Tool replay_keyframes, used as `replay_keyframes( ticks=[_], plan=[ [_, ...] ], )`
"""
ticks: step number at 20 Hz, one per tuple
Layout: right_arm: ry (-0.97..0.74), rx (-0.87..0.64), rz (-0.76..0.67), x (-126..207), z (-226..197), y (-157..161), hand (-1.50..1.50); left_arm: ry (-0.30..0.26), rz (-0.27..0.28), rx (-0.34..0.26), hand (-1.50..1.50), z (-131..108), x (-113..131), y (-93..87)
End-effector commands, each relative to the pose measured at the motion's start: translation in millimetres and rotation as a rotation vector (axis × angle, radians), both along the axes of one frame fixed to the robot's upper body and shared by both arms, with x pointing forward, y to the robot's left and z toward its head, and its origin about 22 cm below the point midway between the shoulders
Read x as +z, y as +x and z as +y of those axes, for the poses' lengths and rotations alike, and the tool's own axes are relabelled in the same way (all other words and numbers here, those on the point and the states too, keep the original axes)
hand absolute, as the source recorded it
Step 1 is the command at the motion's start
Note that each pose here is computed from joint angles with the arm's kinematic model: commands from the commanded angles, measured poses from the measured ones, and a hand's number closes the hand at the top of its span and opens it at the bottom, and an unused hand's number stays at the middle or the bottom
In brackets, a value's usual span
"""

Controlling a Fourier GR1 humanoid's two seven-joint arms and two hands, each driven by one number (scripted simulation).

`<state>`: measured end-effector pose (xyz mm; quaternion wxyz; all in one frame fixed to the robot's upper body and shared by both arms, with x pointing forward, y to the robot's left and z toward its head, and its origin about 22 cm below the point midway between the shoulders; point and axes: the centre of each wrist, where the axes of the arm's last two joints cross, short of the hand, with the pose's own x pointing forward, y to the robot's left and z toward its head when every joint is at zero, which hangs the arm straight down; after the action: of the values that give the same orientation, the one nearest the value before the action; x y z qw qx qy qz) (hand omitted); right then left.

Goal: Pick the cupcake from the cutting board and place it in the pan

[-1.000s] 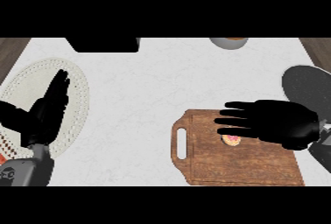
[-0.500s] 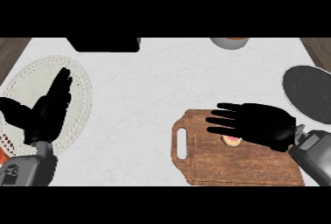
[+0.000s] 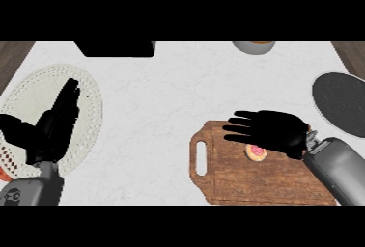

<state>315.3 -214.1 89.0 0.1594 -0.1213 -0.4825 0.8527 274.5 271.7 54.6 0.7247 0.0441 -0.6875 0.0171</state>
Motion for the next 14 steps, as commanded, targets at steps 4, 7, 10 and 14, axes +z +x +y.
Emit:
replay_keyframes(
  ticks=[4,7,10,14],
  plan=[
    [0.011,0.009,0.047,-34.8,5.6,-13.0,-1.50,0.003,0.002,0.003,0.00,10.6,20.7,7.7],
    [0.037,0.026,0.055,-11.5,16.9,1.6,-1.50,0.005,0.008,-0.007,0.00,-14.7,-1.3,1.2],
    [0.005,0.007,0.082,-51.1,20.0,-4.0,-1.50,0.004,-0.003,-0.004,0.00,-5.3,-4.9,3.3],
    [-0.028,0.017,0.113,-51.7,24.3,-17.9,-1.50,0.002,0.008,-0.001,0.00,-6.9,23.2,6.6]
  ],
)
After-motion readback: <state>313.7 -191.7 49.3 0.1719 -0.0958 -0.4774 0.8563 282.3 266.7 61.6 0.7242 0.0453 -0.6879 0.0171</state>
